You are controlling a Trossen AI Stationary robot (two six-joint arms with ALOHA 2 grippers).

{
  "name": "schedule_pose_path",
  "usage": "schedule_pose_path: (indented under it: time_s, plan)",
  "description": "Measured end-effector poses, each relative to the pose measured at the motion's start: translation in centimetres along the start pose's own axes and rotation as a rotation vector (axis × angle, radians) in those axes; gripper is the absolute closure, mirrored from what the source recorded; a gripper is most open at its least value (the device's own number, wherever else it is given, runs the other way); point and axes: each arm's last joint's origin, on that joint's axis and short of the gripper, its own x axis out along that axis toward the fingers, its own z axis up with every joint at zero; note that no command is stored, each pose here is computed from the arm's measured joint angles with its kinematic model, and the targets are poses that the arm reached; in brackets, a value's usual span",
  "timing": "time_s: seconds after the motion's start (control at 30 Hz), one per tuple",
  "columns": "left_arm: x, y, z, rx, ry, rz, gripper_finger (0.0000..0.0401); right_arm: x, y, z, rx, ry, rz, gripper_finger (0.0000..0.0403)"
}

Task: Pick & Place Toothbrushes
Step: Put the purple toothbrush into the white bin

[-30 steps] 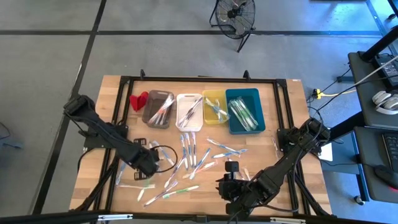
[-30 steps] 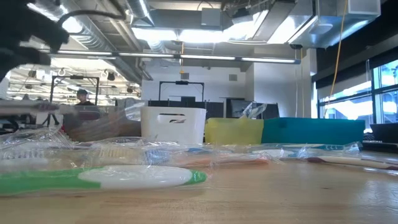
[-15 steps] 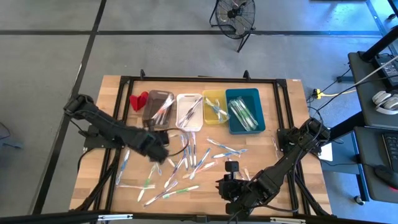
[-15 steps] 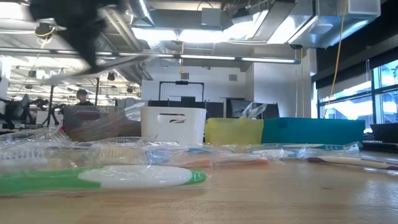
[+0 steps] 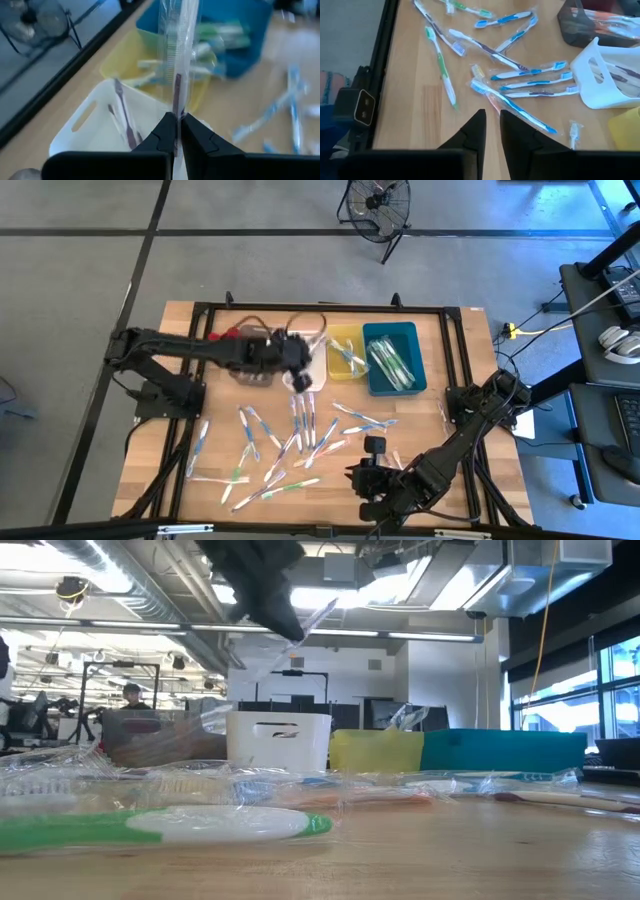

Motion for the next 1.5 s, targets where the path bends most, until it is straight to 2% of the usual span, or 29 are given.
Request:
schedule_pose_path:
  time_s: [0.2,0.3,0.43,0.63,0.9,1.0,1.17,1.4,1.5]
  plan:
    - [2.4,3.0,0.7,-0.201,0.021,0.032,0.0392,-0.3,0.2,-0.2,-0.01,-0.011,-0.009,0.0356]
    - [4.1,3.9,0.4,-0.248,0.065,0.037,0.0391,-0.3,0.3,-0.2,-0.014,-0.008,-0.01,0.036]
    - [6.8,4.0,-0.2,-0.277,0.113,-0.016,0.039,-0.1,0.3,-0.5,-0.017,-0.005,-0.015,0.0364]
    - [9.7,4.5,-1.5,-0.334,0.185,0.032,0.0389,0.4,0.3,-1.1,-0.02,0.001,-0.019,0.0367]
    - [10.2,5.2,-2.1,-0.395,0.247,0.045,0.0389,0.5,0.3,-1.4,-0.024,0.006,-0.019,0.0351]
    - [10.1,5.8,-2.6,-0.428,0.312,0.056,0.0389,0.6,0.3,-1.4,-0.024,0.007,-0.019,0.0345]
    - [10.7,5.9,-3.3,-0.427,0.37,0.047,0.0387,0.6,0.3,-1.4,-0.024,0.006,-0.019,0.0336]
    - [12.4,5.4,-4.5,-0.424,0.443,0.007,0.0361,0.6,0.3,-1.4,-0.024,0.008,-0.016,0.0328]
    - [12.9,5.4,-4.8,-0.419,0.444,0.022,0.035,0.6,0.3,-1.4,-0.024,0.011,-0.011,0.0325]
